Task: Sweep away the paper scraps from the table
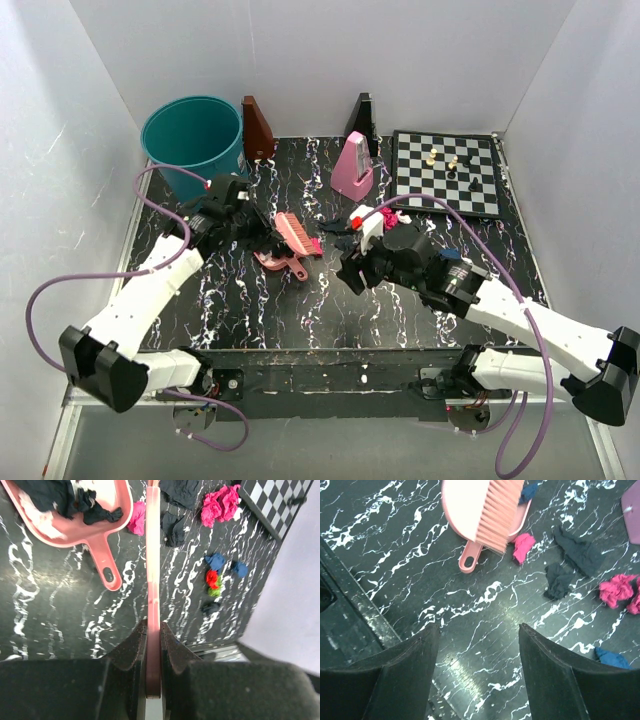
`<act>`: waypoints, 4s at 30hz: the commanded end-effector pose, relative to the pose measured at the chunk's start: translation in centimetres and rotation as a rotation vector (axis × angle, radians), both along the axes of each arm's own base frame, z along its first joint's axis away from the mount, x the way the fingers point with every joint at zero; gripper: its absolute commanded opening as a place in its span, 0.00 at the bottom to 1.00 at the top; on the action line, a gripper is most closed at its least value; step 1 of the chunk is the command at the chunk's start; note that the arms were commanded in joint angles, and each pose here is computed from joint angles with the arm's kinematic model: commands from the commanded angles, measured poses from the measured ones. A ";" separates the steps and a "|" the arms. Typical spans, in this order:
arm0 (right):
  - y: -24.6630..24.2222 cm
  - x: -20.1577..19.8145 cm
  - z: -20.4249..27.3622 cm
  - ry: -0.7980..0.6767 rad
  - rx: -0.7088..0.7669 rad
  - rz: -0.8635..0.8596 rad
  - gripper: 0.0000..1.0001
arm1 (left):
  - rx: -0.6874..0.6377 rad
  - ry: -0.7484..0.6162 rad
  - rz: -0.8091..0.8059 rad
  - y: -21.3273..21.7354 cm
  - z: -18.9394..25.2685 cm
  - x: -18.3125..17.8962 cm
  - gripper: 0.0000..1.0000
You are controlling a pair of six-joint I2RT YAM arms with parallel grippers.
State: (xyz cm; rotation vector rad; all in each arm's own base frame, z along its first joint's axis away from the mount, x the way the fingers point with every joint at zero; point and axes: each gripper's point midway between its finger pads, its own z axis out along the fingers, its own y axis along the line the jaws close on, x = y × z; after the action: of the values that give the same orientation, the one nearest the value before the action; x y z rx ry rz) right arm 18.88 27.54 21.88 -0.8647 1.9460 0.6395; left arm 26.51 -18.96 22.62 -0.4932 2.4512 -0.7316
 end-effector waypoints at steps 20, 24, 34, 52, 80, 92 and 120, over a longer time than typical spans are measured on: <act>6.4 7.5 1.1 -0.537 -0.097 -0.040 0.67 | -0.363 0.348 0.149 -5.6 2.4 0.5 0.00; 7.4 8.3 1.8 -0.554 -0.083 -0.039 0.56 | -0.393 0.398 0.108 -6.2 1.9 -0.8 0.00; 7.8 7.7 0.7 -0.509 -0.078 0.009 0.01 | -0.424 0.361 0.031 -6.6 2.8 -0.9 0.19; 0.1 2.3 4.8 -0.147 0.376 0.143 0.01 | -0.299 -0.429 -0.583 -6.6 9.4 0.8 0.98; -0.5 1.1 13.8 0.172 0.562 0.454 0.01 | -0.353 -1.027 -1.200 -9.9 13.0 -2.3 0.59; 0.6 3.0 14.5 0.143 0.592 0.483 0.01 | -0.419 -0.967 -1.264 -10.6 12.1 -3.5 0.14; -0.5 2.2 10.1 0.191 0.176 0.401 0.83 | 0.194 -0.907 -1.777 -6.0 5.2 -5.0 0.00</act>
State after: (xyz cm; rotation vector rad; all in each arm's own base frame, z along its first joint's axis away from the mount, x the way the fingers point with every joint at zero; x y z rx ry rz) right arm 21.40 26.46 32.34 -1.0008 1.8446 1.2118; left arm 23.98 -25.70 27.88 1.7769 1.5007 -0.9048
